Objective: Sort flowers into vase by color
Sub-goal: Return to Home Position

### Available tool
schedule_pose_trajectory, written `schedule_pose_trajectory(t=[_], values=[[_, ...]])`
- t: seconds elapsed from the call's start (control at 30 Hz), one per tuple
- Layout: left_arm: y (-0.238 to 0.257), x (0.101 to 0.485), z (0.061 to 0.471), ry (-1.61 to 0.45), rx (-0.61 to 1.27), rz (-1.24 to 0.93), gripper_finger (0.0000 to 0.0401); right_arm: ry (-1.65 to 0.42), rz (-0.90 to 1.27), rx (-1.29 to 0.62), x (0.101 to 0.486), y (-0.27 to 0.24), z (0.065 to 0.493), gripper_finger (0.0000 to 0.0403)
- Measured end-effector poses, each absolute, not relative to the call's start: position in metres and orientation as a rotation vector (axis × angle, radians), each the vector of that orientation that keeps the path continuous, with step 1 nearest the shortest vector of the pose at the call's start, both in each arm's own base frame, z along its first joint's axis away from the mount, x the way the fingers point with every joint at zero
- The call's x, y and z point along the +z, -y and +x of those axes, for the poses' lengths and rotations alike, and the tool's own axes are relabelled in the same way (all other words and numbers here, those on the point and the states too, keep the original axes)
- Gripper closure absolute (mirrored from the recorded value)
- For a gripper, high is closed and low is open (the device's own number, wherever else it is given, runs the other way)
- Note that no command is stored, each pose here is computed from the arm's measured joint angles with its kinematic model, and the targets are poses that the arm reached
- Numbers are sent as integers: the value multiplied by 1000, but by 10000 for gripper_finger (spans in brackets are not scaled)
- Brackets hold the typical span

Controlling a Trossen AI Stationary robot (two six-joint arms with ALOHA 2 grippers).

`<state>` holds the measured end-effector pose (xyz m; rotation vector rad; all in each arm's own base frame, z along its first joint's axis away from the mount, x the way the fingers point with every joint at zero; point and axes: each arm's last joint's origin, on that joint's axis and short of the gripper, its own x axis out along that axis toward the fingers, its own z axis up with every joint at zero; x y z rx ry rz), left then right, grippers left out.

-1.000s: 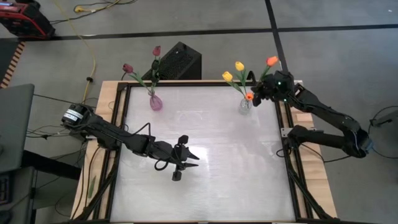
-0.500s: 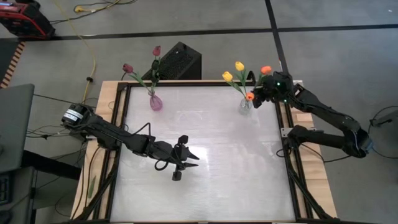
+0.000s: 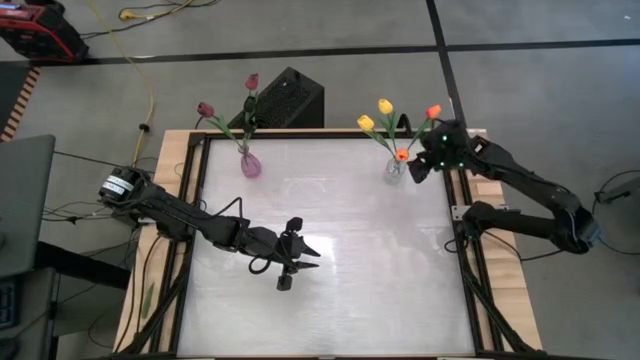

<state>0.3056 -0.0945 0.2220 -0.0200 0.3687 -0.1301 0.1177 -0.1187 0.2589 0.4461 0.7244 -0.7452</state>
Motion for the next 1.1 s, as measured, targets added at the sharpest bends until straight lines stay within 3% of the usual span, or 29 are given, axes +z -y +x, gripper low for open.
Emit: schedule_pose_trajectory(t=[0.2, 0.6, 0.83, 1.1], values=[[94, 222, 306, -369, -132, -5, 291, -744, 444, -701, 281, 110, 117, 143], [88, 244, 288, -371, -100, 27, 291, -1100, 636, -557, 284, 58, 111, 143], [84, 260, 277, -338, -95, 43, 291, -1034, 540, -486, 283, 28, 132, 149], [88, 255, 275, -379, -116, 91, 291, -870, 394, -316, 246, -19, 155, 193]])
